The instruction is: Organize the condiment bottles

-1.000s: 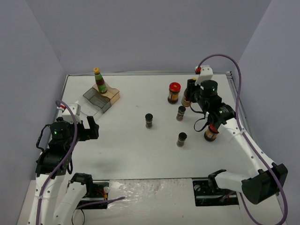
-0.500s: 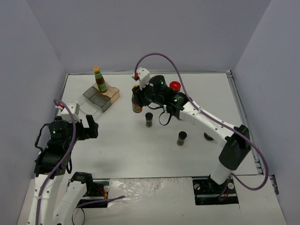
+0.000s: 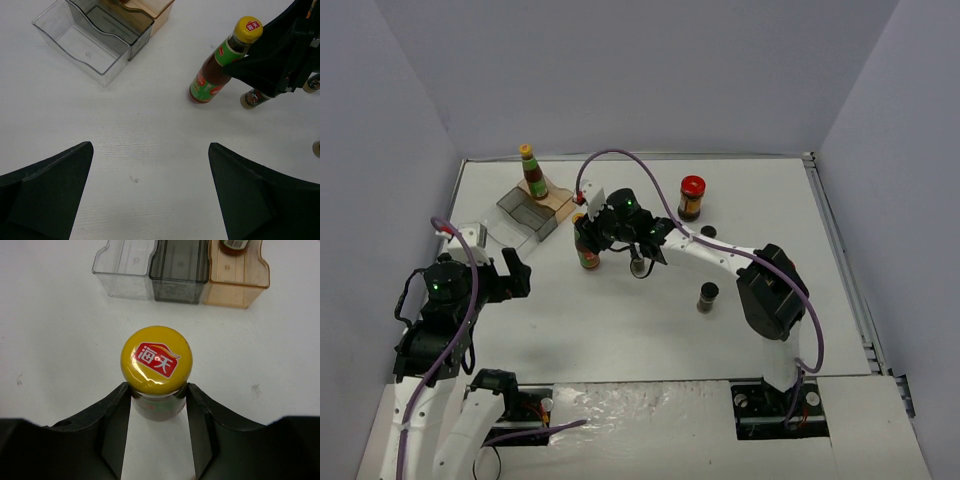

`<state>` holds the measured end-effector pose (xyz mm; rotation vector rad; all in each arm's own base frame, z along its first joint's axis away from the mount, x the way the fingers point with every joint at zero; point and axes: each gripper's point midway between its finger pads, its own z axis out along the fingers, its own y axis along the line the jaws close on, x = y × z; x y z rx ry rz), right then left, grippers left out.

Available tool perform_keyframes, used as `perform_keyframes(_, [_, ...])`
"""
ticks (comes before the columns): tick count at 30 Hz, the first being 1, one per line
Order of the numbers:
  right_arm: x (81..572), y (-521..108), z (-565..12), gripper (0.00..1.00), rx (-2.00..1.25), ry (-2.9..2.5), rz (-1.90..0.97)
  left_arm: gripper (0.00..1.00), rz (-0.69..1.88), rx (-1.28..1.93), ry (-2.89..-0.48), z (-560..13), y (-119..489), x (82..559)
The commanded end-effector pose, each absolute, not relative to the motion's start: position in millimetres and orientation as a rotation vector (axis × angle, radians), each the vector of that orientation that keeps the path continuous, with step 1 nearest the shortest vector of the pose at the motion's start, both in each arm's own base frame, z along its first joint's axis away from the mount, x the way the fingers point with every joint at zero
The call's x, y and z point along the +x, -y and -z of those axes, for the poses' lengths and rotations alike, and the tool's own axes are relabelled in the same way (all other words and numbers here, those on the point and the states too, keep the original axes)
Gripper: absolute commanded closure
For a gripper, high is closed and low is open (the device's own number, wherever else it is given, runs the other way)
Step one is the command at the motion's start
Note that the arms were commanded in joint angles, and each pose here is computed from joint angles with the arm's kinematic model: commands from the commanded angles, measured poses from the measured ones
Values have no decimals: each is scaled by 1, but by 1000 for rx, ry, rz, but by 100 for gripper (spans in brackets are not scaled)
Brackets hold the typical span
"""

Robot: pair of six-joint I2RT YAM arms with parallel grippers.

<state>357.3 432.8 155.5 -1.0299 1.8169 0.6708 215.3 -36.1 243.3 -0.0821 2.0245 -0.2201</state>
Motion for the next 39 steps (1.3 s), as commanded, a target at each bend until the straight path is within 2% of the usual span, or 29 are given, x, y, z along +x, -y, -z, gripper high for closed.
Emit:
perform_keyframes(1, [361, -453, -240, 100, -924, -1490, -775, 3, 286, -84, -1954, -257, 46, 228])
perform_keyframes(12, [348, -443, -190, 99, -965, -1585, -783, 3, 359, -55, -1955, -245, 59, 242])
perform_keyframes(14, [344, -442, -192, 59, -970, -1583, -797, 3, 378, -48, -1954, -241, 63, 246])
perform_keyframes(15, [343, -441, -191, 58, -971, -1586, -797, 3, 379, -50, -1964, -236, 63, 247])
perform_keyframes(17, [342, -437, -199, 37, -971, -1578, -787, 3, 396, -49, -1960, -233, 67, 253])
perform_keyframes(19, [339, -432, -205, 23, -973, -1571, -778, 3, 411, -46, -1952, -232, 70, 259])
perform_keyframes(24, [320, -411, -221, 4, -1019, -1592, -751, 3, 422, -16, -1935, -236, 78, 274])
perform_keyframes(32, [293, -325, -273, 0, -857, -1629, -598, 3, 336, 94, -1896, -241, 111, 306])
perform_keyframes(39, [250, -259, -319, 0, -642, -1560, -614, 3, 234, 107, -1849, -237, 138, 339])
